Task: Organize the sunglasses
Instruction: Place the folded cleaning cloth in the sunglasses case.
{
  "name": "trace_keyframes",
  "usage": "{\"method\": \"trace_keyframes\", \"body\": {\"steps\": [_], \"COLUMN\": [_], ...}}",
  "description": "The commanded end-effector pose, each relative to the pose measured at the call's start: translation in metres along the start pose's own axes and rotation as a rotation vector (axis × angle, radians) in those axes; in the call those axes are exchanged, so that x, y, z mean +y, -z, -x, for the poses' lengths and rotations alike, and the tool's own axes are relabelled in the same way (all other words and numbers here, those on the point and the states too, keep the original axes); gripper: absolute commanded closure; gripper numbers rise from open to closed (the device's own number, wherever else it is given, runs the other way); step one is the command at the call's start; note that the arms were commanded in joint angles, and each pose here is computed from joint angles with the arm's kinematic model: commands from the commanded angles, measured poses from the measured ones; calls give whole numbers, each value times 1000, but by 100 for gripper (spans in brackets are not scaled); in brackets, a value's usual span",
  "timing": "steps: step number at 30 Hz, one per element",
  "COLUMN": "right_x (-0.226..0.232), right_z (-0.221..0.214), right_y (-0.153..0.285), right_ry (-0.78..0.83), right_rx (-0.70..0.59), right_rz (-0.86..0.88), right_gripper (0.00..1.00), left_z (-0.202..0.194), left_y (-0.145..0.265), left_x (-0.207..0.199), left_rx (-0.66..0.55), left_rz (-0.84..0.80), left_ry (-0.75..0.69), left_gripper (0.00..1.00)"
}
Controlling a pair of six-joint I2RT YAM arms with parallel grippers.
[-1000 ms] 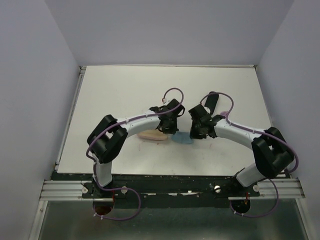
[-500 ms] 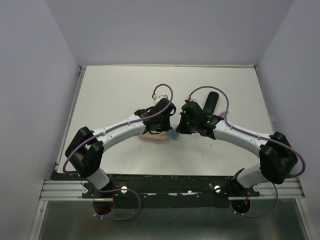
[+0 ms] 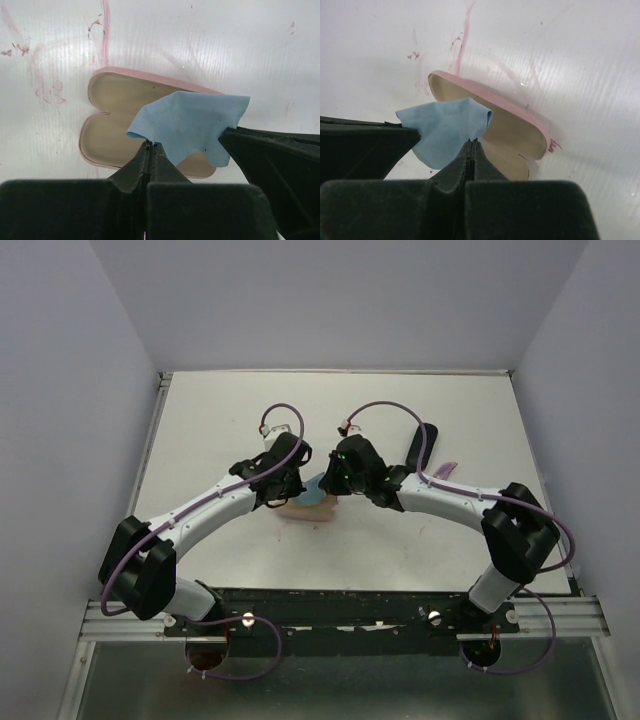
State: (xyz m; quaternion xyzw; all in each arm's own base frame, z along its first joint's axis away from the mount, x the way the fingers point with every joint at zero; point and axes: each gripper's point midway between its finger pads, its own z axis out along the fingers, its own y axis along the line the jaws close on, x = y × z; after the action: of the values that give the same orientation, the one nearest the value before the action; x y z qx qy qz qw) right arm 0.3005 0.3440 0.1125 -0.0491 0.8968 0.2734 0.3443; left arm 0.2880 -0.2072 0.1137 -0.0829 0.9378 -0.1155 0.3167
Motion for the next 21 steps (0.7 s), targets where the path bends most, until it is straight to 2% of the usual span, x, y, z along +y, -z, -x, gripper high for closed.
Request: {"method": "trace_keyframes", "body": {"steps": [1,11,21], "right_x": [30,12,-5], "right_z": [20,1,-13], "right_y": [-13,-25,-32], "right_ry": [45,9,-20], "right_rx": [-74,-96,-100], "right_rz": [106,95,57], "right_gripper": [99,99,99], "left_z": [17,19,12], "left_y": [0,-18,-37], "left_x": [20,25,40], "left_rx": [-58,-57,-11], "left_rz": [48,25,111], "left_ry": [-46,-108,-123], "left_gripper": [100,100,100]}}
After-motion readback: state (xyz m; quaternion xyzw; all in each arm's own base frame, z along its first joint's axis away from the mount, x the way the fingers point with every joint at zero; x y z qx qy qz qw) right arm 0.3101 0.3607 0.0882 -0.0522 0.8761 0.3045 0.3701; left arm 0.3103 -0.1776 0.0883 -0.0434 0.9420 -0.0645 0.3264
